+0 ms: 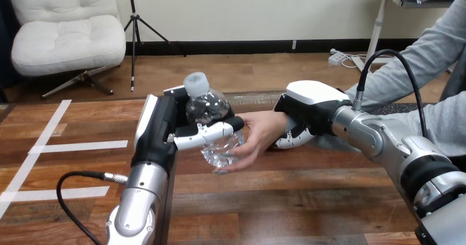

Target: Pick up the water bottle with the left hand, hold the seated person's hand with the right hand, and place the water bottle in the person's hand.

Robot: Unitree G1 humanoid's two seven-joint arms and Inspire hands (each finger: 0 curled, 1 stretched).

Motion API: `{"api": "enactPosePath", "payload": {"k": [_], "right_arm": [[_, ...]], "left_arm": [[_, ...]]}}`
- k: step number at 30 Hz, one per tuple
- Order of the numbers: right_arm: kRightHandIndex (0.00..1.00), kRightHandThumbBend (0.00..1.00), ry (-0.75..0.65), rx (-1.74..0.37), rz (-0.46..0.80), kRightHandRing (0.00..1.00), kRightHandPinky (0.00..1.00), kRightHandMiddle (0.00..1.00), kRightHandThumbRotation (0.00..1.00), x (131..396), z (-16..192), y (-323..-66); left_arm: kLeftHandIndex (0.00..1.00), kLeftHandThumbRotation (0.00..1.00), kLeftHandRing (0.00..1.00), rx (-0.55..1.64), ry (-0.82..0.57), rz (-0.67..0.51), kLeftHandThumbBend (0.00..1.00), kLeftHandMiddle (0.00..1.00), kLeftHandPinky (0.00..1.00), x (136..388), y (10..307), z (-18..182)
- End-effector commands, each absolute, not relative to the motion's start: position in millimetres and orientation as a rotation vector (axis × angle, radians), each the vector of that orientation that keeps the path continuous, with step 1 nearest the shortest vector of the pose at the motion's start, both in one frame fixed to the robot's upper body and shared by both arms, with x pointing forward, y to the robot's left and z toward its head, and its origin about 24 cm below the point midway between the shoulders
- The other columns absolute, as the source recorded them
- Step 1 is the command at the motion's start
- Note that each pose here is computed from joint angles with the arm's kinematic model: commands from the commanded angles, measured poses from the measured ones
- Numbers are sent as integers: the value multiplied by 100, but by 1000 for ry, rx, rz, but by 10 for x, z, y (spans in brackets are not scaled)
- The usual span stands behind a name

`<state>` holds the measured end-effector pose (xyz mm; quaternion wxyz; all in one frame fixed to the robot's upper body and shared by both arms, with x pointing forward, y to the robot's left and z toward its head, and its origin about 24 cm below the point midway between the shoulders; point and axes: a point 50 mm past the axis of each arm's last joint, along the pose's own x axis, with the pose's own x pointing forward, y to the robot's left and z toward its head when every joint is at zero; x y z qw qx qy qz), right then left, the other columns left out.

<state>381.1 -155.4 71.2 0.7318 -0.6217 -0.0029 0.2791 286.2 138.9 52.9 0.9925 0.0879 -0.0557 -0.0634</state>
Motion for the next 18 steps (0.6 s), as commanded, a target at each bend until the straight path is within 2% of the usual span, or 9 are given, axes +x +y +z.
{"api": "enactPosePath", "payload": {"k": [1, 18], "right_arm": [[39, 45, -221, -1363, 528, 33, 28, 39, 30, 4057, 1408, -1271], [39, 45, -222, -1360, 530, 32, 28, 39, 31, 4053, 1402, -1272]], "left_arm": [[38, 0, 33, 182, -302, -161, 73, 37, 27, 3070, 1205, 915], [38, 0, 33, 177, -309, -126, 72, 37, 28, 3133, 1156, 853]]}}
